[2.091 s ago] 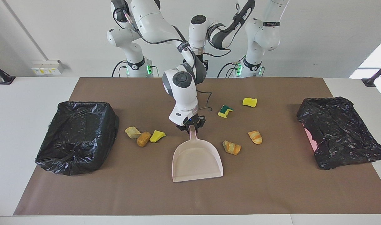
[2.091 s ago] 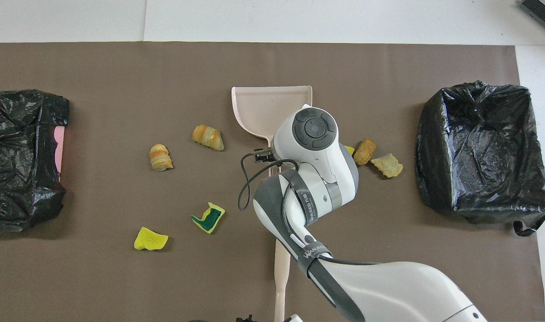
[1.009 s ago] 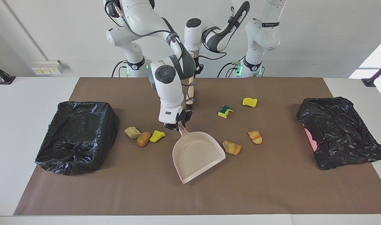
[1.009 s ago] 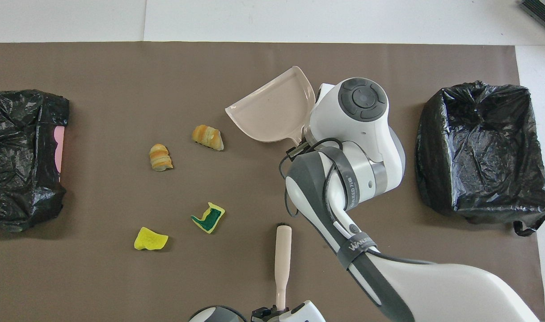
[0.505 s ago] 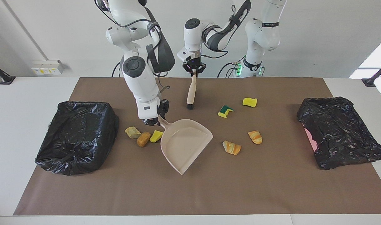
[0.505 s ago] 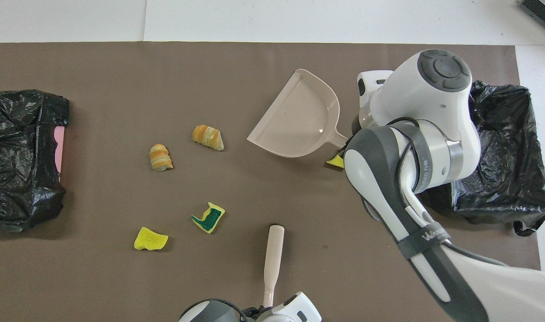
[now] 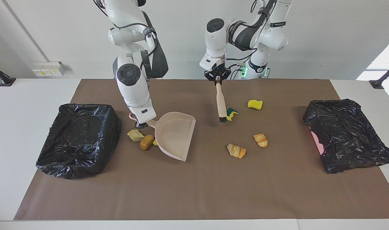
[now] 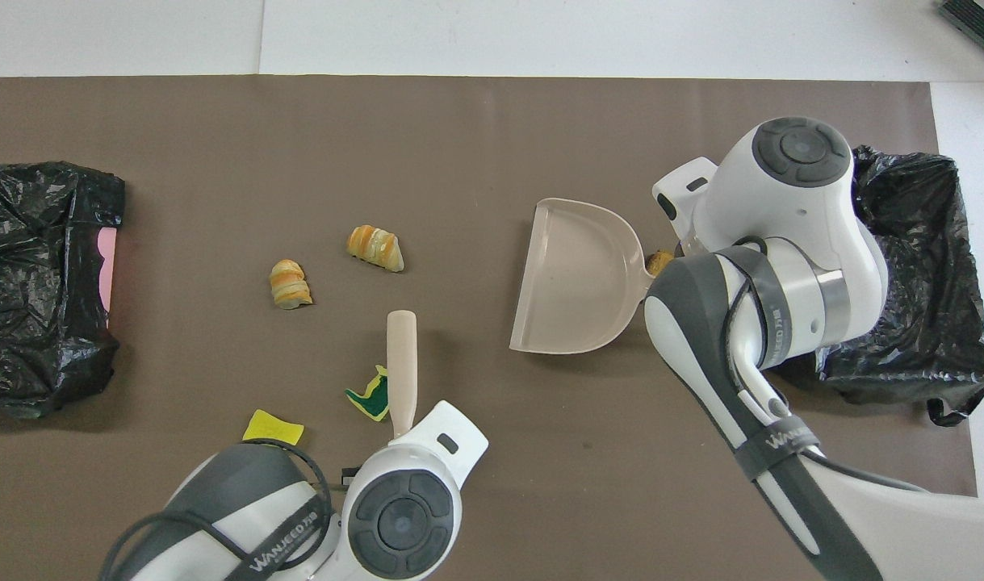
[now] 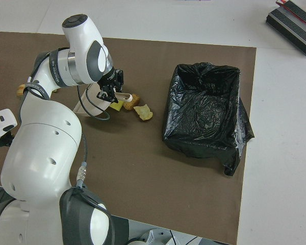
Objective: Sweep and dump trash in bin
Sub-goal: 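Lift the dustpan with the right gripper while the left gripper grasps the brush, then set the dustpan down with the right gripper while the left gripper positions the brush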
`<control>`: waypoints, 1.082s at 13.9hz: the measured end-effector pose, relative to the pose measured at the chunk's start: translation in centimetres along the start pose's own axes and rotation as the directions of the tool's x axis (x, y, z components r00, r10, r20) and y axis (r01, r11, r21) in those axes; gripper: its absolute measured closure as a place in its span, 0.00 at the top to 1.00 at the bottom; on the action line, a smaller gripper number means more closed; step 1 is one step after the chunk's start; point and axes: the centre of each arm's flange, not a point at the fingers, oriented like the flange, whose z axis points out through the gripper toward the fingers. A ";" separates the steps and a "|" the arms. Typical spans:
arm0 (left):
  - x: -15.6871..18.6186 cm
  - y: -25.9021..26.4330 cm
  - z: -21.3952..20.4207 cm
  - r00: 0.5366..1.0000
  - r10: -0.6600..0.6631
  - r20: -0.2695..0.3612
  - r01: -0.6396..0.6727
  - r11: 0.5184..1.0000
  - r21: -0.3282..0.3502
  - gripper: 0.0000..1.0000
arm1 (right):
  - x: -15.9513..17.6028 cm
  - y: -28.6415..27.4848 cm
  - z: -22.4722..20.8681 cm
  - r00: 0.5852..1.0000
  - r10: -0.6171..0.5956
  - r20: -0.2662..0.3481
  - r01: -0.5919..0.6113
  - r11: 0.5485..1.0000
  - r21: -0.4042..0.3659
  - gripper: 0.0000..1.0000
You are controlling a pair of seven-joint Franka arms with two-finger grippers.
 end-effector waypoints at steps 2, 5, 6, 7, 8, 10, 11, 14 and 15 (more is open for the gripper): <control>3.9 -2.1 -0.3 1.000 0.009 -0.010 -0.009 1.000 0.001 0.27 | 0.9 -2.5 0.7 0.999 -0.041 0.013 0.041 0.999 0.016 0.32; 10.1 -6.1 0.4 1.000 0.011 -0.016 -0.010 1.000 0.026 0.27 | 5.2 -6.8 0.4 0.996 -0.085 0.013 0.085 0.996 -0.018 0.32; 11.9 -7.7 0.7 0.999 0.025 -0.028 -0.024 0.999 0.047 0.27 | 5.8 -7.3 0.2 0.997 -0.080 0.006 0.080 0.996 -0.033 0.32; 13.6 -9.2 0.9 0.997 0.068 -0.044 -0.066 0.996 0.056 0.27 | 5.9 -7.1 0.1 0.997 -0.075 -0.005 0.075 0.996 -0.052 0.32; 15.2 -10.5 1.1 0.988 0.141 -0.061 -0.138 0.989 0.062 0.27 | 5.8 -6.9 0.3 0.998 -0.066 -0.013 0.065 0.996 -0.062 0.32; 18.0 -12.6 1.6 0.943 0.325 -0.074 -0.317 0.943 0.105 0.27 | 6.4 -7.1 1.1 0.999 -0.031 -0.015 0.030 0.997 -0.066 0.32; 19.2 -13.3 1.9 0.919 0.388 -0.074 -0.378 0.918 0.122 0.27 | 7.2 -7.4 1.7 1.000 -0.018 -0.016 0.017 0.997 -0.070 0.32; 22.6 -14.5 2.0 0.836 0.543 -0.084 -0.527 0.836 0.154 0.27 | 8.8 -8.0 3.1 1.000 -0.011 -0.010 0.011 0.997 -0.073 0.32; 23.5 -14.6 2.4 0.792 0.605 -0.086 -0.588 0.792 0.164 0.27 | 8.9 -8.0 3.3 1.000 -0.012 -0.009 0.011 0.997 -0.073 0.32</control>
